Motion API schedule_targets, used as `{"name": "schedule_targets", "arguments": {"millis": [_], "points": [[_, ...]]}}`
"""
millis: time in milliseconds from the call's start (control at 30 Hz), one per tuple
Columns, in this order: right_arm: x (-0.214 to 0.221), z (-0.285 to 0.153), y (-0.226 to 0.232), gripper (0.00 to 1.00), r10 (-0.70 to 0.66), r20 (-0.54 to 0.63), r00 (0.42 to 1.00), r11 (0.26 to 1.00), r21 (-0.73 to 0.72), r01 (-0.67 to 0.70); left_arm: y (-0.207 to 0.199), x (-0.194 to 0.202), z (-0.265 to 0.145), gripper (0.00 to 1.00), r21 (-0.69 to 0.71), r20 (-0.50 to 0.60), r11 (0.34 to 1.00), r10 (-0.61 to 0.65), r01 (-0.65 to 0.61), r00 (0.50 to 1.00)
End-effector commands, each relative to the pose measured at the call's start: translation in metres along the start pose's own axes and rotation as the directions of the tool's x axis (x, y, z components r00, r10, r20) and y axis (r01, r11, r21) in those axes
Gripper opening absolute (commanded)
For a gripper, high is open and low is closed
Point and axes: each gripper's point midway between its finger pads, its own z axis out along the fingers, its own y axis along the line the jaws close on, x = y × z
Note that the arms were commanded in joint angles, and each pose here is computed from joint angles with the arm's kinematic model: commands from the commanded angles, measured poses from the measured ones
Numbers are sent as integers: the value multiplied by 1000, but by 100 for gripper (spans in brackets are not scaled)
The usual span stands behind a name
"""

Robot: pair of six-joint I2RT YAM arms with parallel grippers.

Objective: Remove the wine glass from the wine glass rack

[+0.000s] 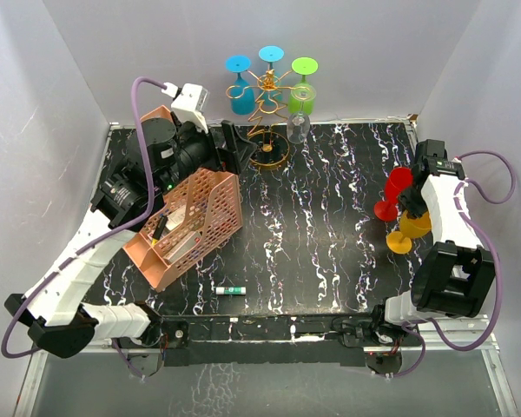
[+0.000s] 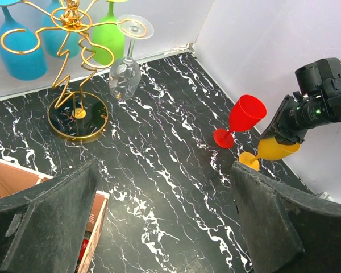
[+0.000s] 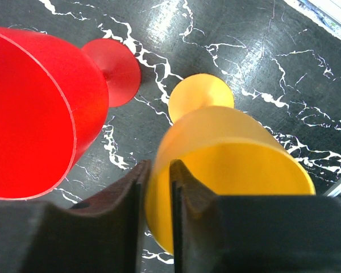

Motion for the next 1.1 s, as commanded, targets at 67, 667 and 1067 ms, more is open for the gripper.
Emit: {"name": "schedule_targets", "arguments": {"millis": [67,667,1067], "points": [[-20,-17,1,31,34,84,996,999,-35,-31,-6,-21,-25,97,19,63,1000,-19,18,998],[-50,-114,9,70,-51,304,951,943,-298,146,-19,-20,-52,97,85,57,990,-116,111,992],[-18,-180,98,83,-215,372,903,505,-749,429,-18,-9,-55,97,102,73,982,-168,160,983]]}}
